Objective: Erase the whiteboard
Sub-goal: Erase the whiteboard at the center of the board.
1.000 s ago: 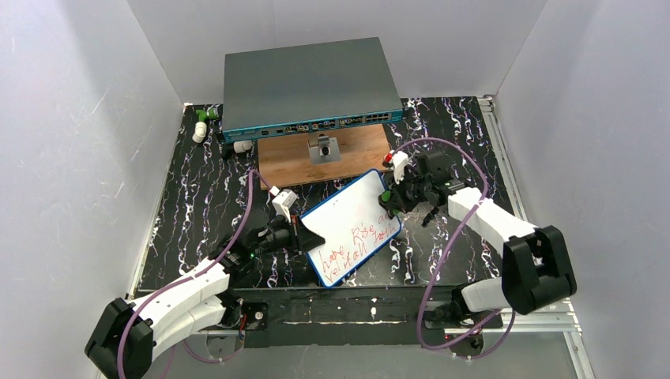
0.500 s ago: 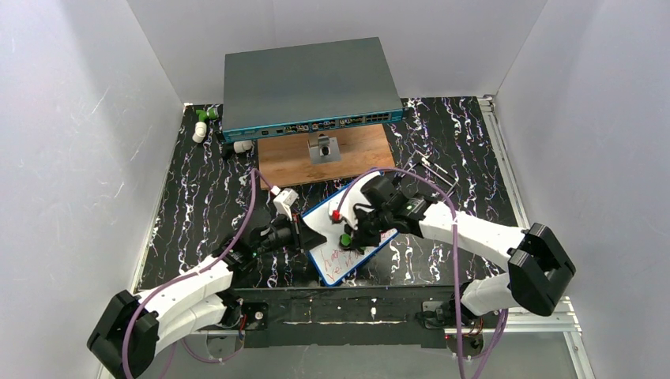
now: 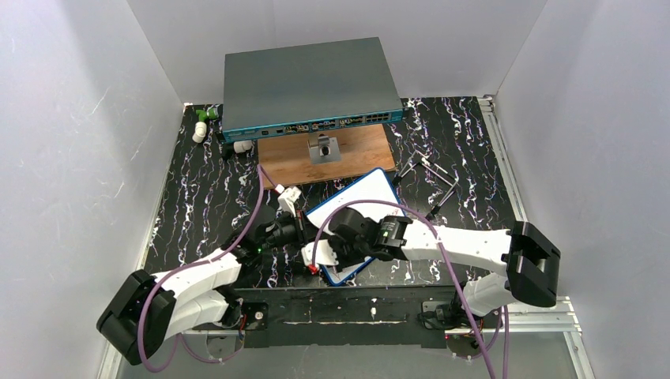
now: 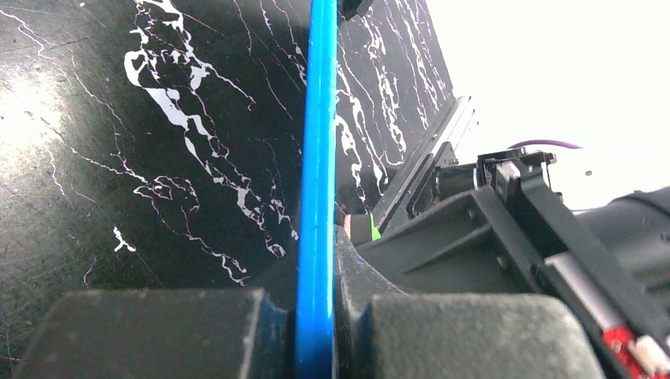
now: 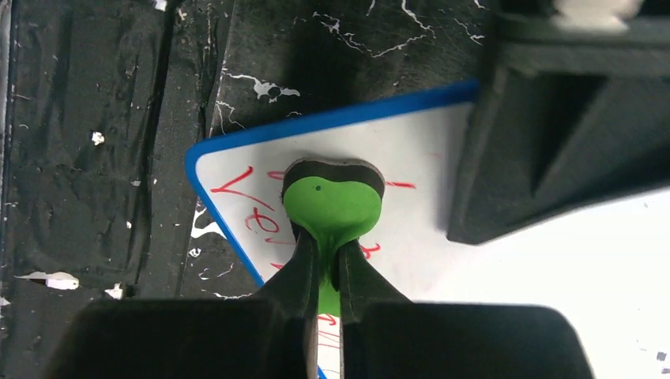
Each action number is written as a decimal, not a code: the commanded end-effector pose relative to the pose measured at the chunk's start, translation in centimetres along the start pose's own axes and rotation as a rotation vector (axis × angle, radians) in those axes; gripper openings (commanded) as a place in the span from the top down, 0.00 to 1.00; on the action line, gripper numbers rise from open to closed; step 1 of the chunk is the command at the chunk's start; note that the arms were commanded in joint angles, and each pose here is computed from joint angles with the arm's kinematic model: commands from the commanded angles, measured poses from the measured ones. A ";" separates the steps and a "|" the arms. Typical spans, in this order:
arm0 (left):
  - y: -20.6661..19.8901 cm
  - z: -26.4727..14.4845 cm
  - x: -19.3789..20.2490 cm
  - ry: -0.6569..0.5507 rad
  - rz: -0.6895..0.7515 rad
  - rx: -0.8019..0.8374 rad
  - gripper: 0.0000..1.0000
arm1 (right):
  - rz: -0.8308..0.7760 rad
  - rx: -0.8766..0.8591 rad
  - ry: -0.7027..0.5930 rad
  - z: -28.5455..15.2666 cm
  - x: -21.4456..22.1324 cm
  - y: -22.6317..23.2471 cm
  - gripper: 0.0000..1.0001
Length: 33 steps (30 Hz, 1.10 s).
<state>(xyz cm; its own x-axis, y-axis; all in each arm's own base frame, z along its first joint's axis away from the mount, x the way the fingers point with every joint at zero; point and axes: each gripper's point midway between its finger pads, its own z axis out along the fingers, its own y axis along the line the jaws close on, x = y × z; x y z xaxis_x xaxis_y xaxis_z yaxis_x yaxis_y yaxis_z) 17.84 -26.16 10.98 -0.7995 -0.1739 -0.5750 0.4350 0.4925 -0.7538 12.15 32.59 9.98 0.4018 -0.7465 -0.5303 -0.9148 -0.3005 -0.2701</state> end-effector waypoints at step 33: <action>-0.1 1.5 -0.9 0.119 -0.018 0.039 1.00 | -0.137 0.193 0.219 0.2 1.6 -4.3 0.99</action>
<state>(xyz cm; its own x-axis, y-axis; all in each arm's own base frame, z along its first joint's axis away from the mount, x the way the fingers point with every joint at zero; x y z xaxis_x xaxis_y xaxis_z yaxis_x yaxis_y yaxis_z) 20.86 -27.04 11.57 -0.8084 -0.1499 -0.5692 0.4419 0.4843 -0.7551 13.85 31.73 9.06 0.5134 -0.7995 -0.3118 -0.8341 -0.3796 -0.4003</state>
